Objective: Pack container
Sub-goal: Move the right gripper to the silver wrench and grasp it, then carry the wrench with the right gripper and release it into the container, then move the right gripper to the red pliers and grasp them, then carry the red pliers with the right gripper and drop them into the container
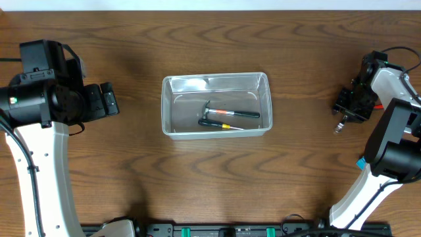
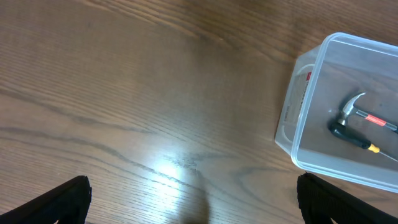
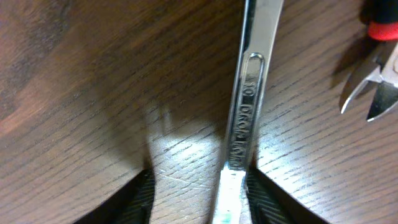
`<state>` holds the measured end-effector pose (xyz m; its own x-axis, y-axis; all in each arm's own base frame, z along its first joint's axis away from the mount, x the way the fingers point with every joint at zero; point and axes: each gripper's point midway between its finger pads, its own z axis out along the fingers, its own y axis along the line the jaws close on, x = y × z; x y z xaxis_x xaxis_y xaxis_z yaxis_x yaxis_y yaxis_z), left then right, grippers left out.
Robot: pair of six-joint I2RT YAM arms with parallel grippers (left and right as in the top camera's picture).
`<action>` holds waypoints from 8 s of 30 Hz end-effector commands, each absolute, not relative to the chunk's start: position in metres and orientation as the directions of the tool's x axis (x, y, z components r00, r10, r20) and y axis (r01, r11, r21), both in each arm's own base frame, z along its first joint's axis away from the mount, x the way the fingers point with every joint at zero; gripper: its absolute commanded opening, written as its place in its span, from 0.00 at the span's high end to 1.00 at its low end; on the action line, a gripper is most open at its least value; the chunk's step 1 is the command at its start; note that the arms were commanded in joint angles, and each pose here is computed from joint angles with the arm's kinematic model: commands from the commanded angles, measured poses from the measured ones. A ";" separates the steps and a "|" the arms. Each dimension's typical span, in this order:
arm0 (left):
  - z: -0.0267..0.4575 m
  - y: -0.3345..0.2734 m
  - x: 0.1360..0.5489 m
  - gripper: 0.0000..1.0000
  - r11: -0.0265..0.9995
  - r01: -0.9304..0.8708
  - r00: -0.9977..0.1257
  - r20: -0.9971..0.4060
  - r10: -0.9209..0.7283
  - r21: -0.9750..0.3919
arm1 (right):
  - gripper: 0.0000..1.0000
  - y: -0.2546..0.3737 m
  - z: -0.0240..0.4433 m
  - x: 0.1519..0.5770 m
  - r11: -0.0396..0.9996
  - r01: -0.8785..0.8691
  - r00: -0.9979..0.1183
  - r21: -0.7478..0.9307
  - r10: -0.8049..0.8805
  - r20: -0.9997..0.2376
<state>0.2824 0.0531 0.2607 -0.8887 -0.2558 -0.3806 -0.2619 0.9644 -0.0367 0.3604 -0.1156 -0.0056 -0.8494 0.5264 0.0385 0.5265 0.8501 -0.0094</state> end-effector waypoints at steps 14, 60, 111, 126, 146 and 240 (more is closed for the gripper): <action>0.260 0.055 0.282 0.02 0.966 -0.258 -0.893 -0.377 -0.246 -0.021 | 0.74 -0.116 -0.024 0.340 0.845 0.534 -0.838 -0.045 0.535 0.108; 0.260 0.055 0.282 0.02 0.966 -0.258 -0.893 -0.376 -0.247 -0.021 | 0.99 0.273 0.164 0.373 0.144 -0.967 -0.071 -0.211 -0.944 -0.322; 0.260 0.055 0.282 0.02 0.966 -0.258 -0.893 -0.376 -0.247 -0.021 | 0.54 -0.098 0.239 0.433 0.897 0.436 -0.759 0.068 0.408 -0.507; 0.259 0.055 0.279 0.02 0.966 -0.258 -0.897 -0.366 -0.247 -0.020 | 0.46 -0.184 0.069 0.414 0.861 0.509 -0.855 -0.008 0.504 -0.118; 0.258 0.054 0.276 0.02 0.966 -0.259 -0.901 -0.356 -0.248 -0.020 | 0.41 -0.194 -0.015 0.399 0.883 0.469 -0.882 -0.019 0.469 0.045; 0.256 0.054 0.273 0.02 0.966 -0.259 -0.906 -0.342 -0.249 -0.018 | 0.57 0.274 0.067 0.337 0.011 -0.984 -0.045 0.179 -0.981 -0.188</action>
<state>0.2743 0.0516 0.2575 -0.9015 -0.2583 -0.3473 -0.2632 0.9642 -0.0339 0.3370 0.2709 0.0601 -0.0532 -0.9854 -0.1619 -0.9832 0.0233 0.1811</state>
